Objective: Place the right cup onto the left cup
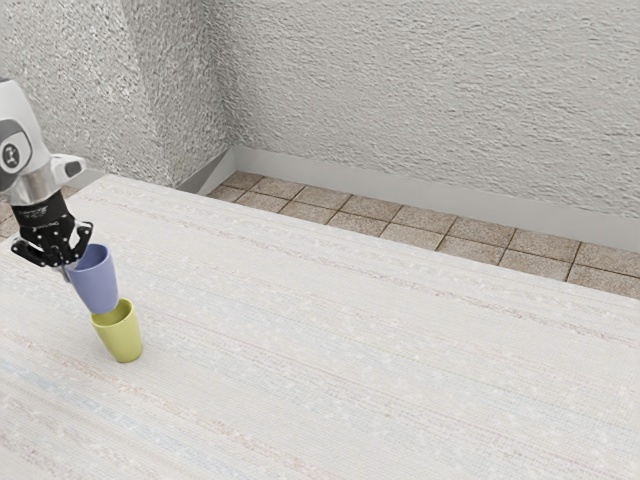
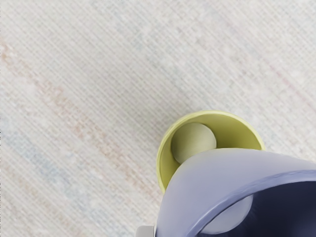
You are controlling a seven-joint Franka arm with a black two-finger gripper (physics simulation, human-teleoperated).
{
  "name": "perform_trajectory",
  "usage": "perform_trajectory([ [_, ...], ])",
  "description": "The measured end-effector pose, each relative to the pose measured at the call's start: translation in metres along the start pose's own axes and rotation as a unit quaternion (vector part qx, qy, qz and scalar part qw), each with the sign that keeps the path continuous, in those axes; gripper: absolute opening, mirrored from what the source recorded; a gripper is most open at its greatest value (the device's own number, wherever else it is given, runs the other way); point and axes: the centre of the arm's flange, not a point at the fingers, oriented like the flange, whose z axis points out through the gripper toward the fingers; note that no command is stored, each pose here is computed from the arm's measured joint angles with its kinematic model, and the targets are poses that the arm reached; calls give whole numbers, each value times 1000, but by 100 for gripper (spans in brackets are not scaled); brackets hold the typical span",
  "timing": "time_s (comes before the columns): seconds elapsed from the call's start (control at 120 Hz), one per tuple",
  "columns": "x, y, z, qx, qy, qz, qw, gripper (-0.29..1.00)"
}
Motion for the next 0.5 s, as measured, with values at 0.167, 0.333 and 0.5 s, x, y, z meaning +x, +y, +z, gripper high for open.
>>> perform_trajectory([
  [0.167,2,-3,1,0,1,-4,1000,-8],
  [0.333,3,-6,1,0,3,-9,1000,-8],
  [0.5,5,0,2,1,2,-5,1000,-8],
])
